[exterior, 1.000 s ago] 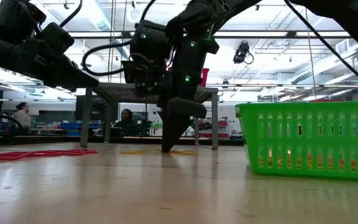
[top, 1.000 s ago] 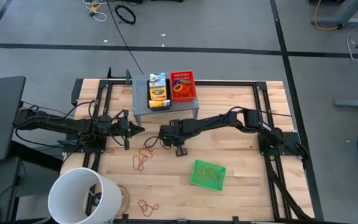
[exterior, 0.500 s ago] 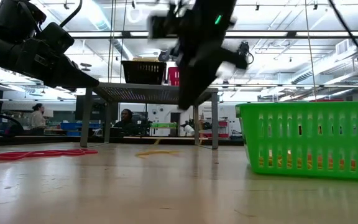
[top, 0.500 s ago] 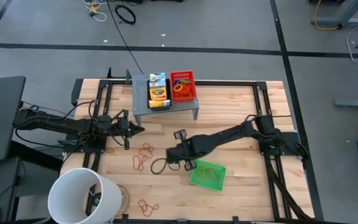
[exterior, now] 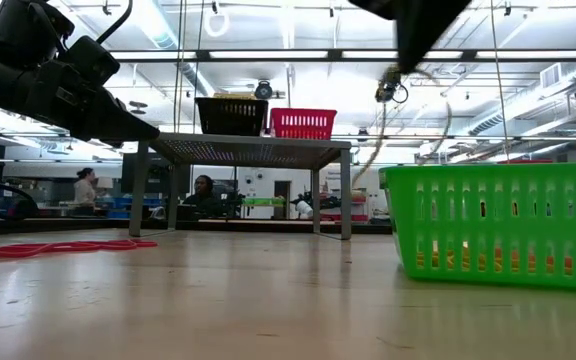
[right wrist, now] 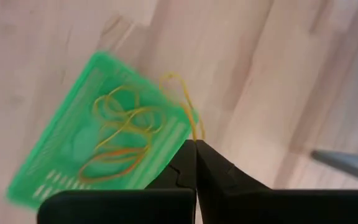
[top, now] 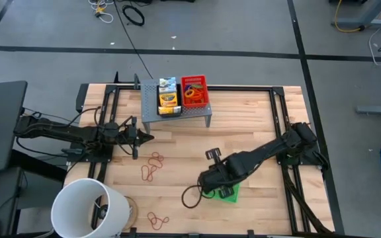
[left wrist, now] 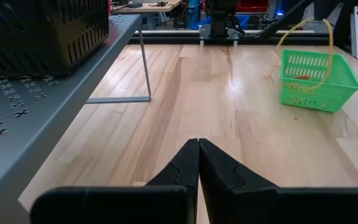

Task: Pick & Place Office Desk Supplies
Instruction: Put the yellow rubber band into the green bin

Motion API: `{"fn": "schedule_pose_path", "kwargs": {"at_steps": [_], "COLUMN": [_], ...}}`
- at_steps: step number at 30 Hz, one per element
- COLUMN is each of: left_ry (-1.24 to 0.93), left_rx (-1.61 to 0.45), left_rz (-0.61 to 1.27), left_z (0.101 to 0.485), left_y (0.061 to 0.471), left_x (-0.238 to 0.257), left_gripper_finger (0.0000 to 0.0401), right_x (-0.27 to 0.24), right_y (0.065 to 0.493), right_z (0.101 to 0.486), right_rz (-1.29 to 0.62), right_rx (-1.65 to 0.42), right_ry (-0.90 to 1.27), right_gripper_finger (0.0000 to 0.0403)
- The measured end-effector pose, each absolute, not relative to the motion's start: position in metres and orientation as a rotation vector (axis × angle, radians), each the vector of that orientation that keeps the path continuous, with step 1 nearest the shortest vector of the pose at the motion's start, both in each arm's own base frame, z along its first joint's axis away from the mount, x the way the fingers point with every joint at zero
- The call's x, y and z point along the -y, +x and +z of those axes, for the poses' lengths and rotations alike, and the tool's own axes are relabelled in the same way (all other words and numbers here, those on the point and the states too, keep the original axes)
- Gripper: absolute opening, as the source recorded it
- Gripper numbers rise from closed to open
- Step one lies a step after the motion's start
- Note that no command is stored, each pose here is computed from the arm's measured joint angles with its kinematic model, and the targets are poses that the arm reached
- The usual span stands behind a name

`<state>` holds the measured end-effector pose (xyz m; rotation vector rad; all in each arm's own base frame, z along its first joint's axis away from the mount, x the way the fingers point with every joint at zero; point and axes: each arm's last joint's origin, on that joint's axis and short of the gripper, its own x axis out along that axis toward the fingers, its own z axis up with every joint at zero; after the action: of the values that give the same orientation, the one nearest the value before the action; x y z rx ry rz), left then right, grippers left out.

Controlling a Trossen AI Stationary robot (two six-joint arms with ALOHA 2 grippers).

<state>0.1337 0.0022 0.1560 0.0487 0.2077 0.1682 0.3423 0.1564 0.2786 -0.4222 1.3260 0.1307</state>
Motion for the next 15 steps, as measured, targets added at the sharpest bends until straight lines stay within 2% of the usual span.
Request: {"fn": "schedule_pose_path", "kwargs": {"at_steps": [9, 15], "left_ry": [0.049, 0.049], "left_rx": [-0.208, -0.208], "left_rz": [0.168, 0.168], "left_z": [0.156, 0.156], "left_y": [0.134, 0.134], "left_x": [-0.002, -0.002], "left_gripper_finger": [0.0014, 0.0014], "right_x": [-0.181, -0.187], "right_y": [0.329, 0.330], "right_z": [0.277, 0.277], "right_rz": [0.183, 0.293], "right_rx": [-1.354, -1.369], "right_ry": [-0.352, -0.221], "right_gripper_finger": [0.0000, 0.0000]}}
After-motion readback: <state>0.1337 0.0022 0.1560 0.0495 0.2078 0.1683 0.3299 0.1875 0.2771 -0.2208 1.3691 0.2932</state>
